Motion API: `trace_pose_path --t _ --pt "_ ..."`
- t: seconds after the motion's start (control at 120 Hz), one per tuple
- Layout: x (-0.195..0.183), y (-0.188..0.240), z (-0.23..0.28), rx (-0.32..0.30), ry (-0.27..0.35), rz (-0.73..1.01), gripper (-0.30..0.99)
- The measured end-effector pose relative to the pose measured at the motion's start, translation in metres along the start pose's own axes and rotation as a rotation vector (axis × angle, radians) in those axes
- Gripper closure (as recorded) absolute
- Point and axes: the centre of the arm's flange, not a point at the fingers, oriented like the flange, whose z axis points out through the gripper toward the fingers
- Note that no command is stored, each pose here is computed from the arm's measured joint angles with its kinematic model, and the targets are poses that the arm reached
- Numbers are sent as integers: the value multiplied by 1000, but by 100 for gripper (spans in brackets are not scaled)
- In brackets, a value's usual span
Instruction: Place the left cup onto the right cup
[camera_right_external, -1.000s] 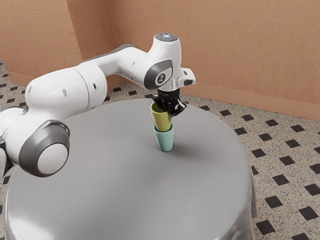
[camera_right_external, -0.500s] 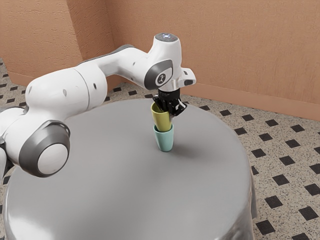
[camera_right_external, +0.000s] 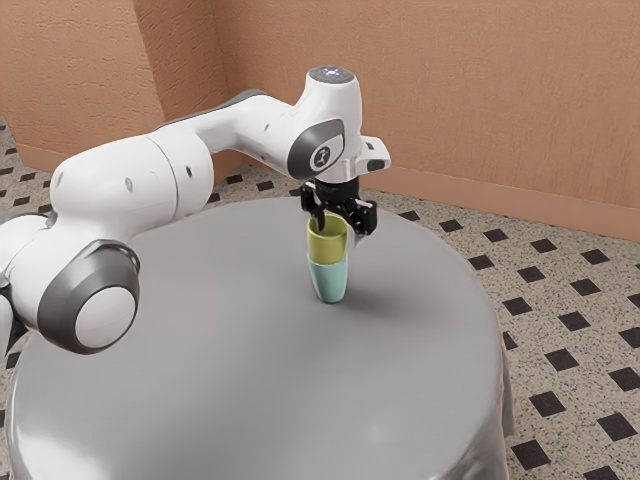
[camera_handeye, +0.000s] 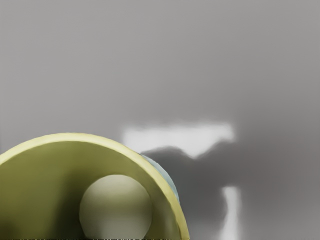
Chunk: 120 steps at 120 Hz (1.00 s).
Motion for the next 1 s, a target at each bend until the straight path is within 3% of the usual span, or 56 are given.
trace_pose_path --t 0.292,0.508,0.758,1.0 --pt "3 -3 -23 0 26 -3 3" --pt "-8 -5 -97 -36 67 -3 2" --pt "-98 -18 -173 -99 -25 0 2" --pt "-172 8 -233 -58 -17 129 2"
